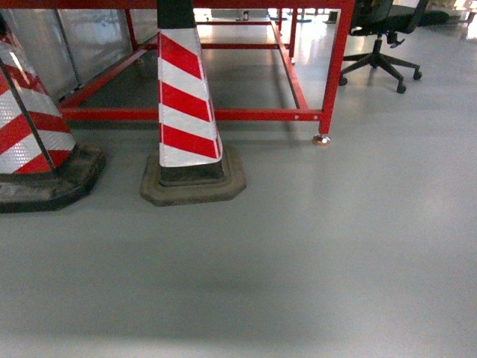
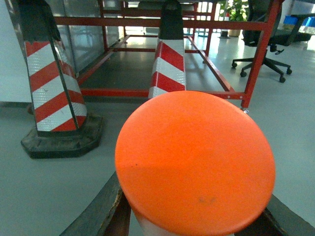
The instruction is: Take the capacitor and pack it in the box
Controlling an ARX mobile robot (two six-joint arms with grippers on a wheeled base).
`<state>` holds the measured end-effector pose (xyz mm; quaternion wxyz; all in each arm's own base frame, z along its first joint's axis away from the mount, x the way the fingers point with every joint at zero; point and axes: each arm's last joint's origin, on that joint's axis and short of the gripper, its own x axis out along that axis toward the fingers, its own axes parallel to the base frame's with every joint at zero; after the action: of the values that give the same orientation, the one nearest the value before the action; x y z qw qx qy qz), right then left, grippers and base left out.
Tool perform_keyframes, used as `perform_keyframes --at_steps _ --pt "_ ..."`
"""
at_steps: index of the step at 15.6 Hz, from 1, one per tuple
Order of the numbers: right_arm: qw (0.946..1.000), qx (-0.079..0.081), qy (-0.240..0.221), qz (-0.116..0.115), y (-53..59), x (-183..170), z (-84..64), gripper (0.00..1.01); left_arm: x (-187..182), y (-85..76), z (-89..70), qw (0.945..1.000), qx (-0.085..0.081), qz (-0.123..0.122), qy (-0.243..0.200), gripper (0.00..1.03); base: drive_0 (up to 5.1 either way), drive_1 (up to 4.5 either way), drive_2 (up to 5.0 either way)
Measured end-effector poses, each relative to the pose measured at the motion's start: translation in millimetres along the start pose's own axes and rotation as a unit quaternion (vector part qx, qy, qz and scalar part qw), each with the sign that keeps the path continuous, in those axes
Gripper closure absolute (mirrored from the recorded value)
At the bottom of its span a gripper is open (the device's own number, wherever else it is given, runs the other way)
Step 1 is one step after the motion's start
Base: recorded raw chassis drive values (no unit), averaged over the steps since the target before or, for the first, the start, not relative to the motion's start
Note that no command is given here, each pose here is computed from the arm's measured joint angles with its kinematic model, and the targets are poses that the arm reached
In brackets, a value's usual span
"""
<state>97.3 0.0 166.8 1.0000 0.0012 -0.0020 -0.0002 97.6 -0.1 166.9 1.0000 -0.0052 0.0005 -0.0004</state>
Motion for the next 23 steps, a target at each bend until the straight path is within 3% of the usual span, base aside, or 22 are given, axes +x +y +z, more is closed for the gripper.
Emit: perform_keyframes --at_steps 10,23 --pt "1.0 0.0 0.001 0.001 0.1 0.0 -0.3 0.03 0.0 0.0 -0.3 1.0 0.0 0.001 0.002 0.59 -4.5 2.17 2.2" --pt "1.0 0.0 0.0 0.0 0.0 0.0 0.0 0.03 0.0 0.0 0.1 1.0 0.0 0.0 -0.001 0.59 0.1 4.37 -4.2"
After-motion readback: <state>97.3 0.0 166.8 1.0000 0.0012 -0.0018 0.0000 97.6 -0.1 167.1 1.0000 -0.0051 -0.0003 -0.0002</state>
